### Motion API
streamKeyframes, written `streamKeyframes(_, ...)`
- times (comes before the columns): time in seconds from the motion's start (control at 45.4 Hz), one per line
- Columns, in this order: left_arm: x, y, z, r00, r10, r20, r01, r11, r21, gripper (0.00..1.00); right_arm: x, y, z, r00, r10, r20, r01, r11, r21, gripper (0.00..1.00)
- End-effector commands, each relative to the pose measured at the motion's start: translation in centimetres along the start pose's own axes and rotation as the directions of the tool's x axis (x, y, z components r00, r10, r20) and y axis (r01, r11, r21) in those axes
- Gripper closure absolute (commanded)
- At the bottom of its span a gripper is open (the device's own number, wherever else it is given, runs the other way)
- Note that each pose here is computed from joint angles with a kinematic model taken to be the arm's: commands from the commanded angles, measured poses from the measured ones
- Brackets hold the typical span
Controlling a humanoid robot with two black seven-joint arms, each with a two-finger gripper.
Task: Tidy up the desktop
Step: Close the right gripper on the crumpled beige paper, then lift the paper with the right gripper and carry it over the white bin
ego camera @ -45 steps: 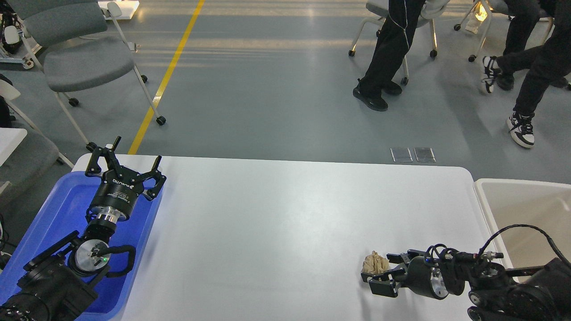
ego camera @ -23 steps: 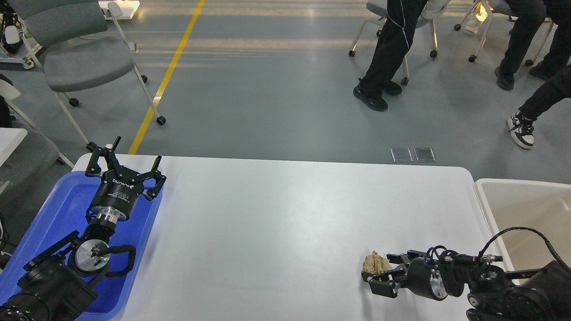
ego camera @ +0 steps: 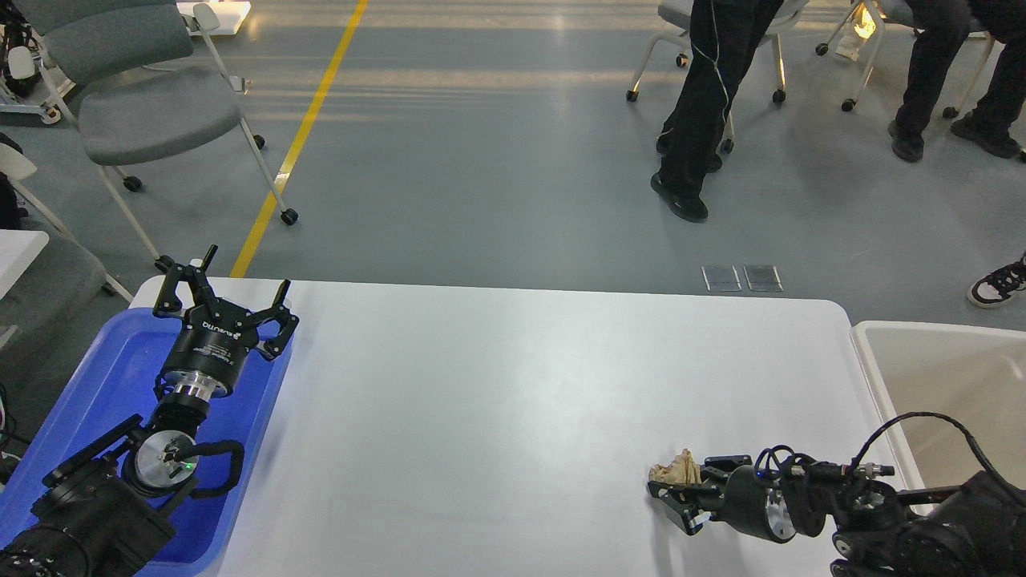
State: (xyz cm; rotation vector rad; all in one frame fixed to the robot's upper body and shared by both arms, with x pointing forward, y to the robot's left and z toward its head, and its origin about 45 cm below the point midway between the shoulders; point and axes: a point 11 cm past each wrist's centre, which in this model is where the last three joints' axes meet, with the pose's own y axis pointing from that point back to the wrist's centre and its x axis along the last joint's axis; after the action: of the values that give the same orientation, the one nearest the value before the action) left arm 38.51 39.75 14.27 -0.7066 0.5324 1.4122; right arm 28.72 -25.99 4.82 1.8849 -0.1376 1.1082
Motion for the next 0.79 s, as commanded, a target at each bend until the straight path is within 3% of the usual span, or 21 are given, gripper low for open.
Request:
streamKeyframes(0.0, 0.0, 0.0, 0.0, 1.000, 0.000, 0.000, 0.000, 1.000, 0.000, 0.00, 0.1, 0.0, 0.1, 1.000, 0.001, -0.006, -0.001, 1.000, 0.002, 1.00)
streamKeyframes(0.374, 0.0, 0.0, 0.0, 1.000, -0.001, 0.001, 0.001, 1.000, 0.001, 0.00, 1.4, 0.9, 0.8, 1.000, 0.013, -0.012, -0.013, 1.000, 0.008, 1.00)
streamKeyframes(0.77, 0.0, 0.0, 0.0, 1.000, -0.001, 0.001, 0.001, 1.000, 0.001, 0.00, 11.4, 6.9, 2.8, 0.995, 0.095, 0.038, -0.094, 0.995, -0.020, 1.00)
